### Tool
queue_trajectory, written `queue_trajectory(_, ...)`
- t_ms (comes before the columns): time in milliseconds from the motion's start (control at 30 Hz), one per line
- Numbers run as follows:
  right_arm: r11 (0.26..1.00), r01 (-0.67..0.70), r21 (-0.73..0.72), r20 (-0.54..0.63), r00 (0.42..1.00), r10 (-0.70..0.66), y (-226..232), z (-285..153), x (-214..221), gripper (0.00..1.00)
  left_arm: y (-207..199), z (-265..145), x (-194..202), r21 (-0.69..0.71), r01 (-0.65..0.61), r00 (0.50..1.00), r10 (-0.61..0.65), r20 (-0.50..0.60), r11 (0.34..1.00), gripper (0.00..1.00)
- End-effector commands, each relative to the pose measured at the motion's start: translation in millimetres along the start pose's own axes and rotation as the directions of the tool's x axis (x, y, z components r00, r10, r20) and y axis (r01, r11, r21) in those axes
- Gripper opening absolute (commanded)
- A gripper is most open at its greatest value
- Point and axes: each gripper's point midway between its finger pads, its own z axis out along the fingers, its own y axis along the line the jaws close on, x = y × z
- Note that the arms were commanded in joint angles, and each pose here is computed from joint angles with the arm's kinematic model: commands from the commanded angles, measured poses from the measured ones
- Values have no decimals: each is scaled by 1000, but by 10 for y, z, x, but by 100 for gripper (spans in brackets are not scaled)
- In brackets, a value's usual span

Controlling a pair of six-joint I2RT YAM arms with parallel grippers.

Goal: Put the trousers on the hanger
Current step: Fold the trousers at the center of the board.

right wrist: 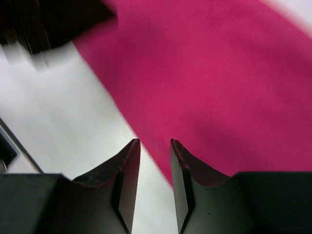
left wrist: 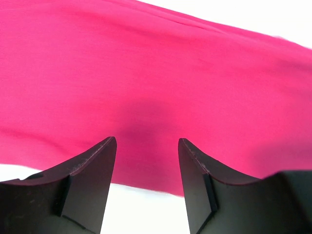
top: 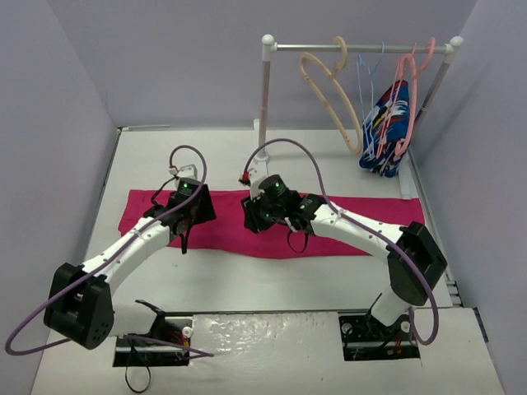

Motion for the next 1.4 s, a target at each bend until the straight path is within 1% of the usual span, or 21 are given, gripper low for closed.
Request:
queue_trajectory(0,1000,-7,-18,139,990,10,-191,21,-750,29,-334,0,117,101,-50,998,47,31,994,50)
queue_trajectory(67,1000,-10,-15,130,991,12,-302,221,-802,29,-350,97,261,100,-53,999,53,2,994,50)
queue_trajectory(133,1000,3,-13,156,988,-1,-363,320,-954,29,-324,162,405,102,-52,998,55,-22,993,50)
queue_trajectory(200,1000,-4,-12,136,991,5,-449,537,-917,29,-306,223,519,97,-43,998,47,-42,994,50)
queue_trajectory(267,1000,-7,-15,154,988,9,-502,649,-1005,29,-240,271,661,82,-37,997,43,-69,996,50)
queue_trajectory(400,1000,-22,-6,112,993,23,-645,1058,-812,29,-132,329,907,57,-9,992,16,-125,998,50)
queue_trajectory(533,999,-32,33,91,995,29,-783,1309,-677,29,-83,347,1096,60,24,986,-13,-168,998,50)
queue_trajectory(667,995,-45,90,85,996,37,-969,1431,-633,29,-3,284,1206,41,50,980,-41,-196,998,49)
queue_trajectory(767,990,-59,127,77,996,50,-1121,1523,-593,30,28,211,1228,43,67,979,-57,-198,997,48)
queue_trajectory(833,988,-61,139,71,996,51,-1176,1559,-586,30,38,175,1264,50,76,976,-65,-206,996,46)
queue_trajectory(900,988,-49,147,64,997,40,-1186,1562,-596,30,49,141,1283,57,84,976,-70,-208,995,46)
queue_trajectory(967,986,-29,163,75,997,17,-1168,1481,-687,30,40,87,1214,66,72,980,-59,-191,995,46)
queue_trajectory(1067,981,-9,196,159,987,-22,-1087,1085,-1059,32,-13,-92,866,70,18,993,-10,-120,997,54)
queue_trajectory(1133,968,-15,252,212,976,-40,-1111,782,-1256,35,-40,-264,552,55,-12,998,15,-55,998,59)
queue_trajectory(1167,960,-23,278,251,967,-49,-1093,523,-1371,38,-28,-340,418,42,-41,999,43,-27,998,63)
queue_trajectory(1200,942,-44,332,277,959,-53,-1151,324,-1423,43,26,-406,338,14,-62,998,62,-19,998,68)
queue_trajectory(1267,912,-79,403,304,951,-52,-1227,9,-1427,50,69,-533,113,-14,-77,997,78,19,997,75)
queue_trajectory(1333,866,-129,483,312,949,-33,-1337,-332,-1283,56,107,-636,-126,-34,-86,995,88,46,996,80)
queue_trajectory(1367,846,-153,511,302,953,-10,-1402,-462,-1138,59,100,-689,-236,-30,-89,994,91,57,996,82)
